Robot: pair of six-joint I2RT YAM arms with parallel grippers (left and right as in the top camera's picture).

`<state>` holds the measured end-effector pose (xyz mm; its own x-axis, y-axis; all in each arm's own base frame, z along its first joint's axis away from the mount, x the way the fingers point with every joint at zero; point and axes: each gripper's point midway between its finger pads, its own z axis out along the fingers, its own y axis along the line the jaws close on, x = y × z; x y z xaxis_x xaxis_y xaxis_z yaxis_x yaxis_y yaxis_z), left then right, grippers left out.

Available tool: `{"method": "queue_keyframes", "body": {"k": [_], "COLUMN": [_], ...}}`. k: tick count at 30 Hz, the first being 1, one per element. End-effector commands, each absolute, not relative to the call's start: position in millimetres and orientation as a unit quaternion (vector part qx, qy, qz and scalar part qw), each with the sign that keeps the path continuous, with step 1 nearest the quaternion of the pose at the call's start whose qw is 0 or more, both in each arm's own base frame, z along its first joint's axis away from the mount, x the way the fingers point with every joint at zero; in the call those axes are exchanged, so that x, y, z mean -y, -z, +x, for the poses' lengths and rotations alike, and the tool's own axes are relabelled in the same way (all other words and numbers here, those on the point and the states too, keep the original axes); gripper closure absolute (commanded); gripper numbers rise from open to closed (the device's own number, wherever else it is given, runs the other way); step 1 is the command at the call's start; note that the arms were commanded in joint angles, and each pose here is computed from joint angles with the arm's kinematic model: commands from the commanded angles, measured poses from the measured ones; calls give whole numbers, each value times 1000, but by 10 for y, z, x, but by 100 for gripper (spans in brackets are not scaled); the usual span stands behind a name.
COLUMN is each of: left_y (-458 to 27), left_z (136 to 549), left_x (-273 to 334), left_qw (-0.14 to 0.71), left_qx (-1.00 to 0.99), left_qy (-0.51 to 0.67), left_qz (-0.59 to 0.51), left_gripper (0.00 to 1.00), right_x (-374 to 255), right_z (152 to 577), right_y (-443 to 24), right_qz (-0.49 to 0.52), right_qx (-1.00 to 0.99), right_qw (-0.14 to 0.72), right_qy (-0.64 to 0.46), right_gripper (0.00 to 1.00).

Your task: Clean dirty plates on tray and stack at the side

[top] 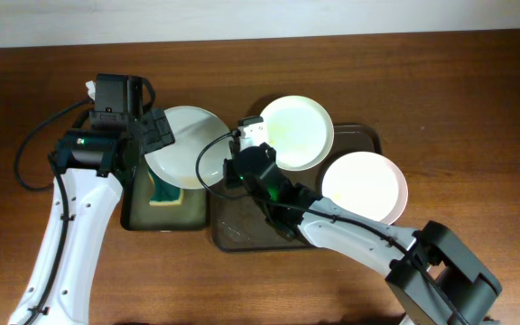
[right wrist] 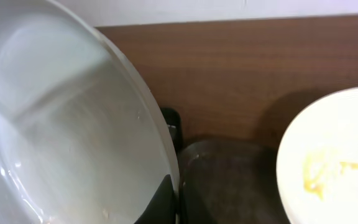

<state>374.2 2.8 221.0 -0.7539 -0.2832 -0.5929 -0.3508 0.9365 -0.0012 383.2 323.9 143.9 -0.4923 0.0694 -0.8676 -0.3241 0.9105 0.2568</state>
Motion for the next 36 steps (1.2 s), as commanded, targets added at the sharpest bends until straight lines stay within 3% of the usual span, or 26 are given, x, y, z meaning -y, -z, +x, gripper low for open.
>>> {"method": "queue_keyframes", "body": {"k": [1, 17, 25, 36], "left_y": [-2269, -2269, -2269, -2269], "left_z": [3755, 3755, 3755, 3754], "left_x": [-52, -52, -52, -52], "left_qw": [315, 315, 315, 315], "left_qx": [-931, -931, -931, -931], "left_qy": [-58, -58, -58, -58], "left_qz": [-174, -174, -173, -174], "left_gripper": [0, 1, 1, 1], "right_x": [-3315, -3550, -3582, -3567], "right_z": [3881, 4020, 4199, 4211], "right_y": [-1579, -1561, -2079, -2098], "right_qz": [-92, -206, -264, -301], "right_qx": [-823, -781, -718, -701], "right_qw": [530, 581, 644, 646], "right_qy": [-182, -103, -14, 28], "right_gripper": [96, 96, 96, 96]}}
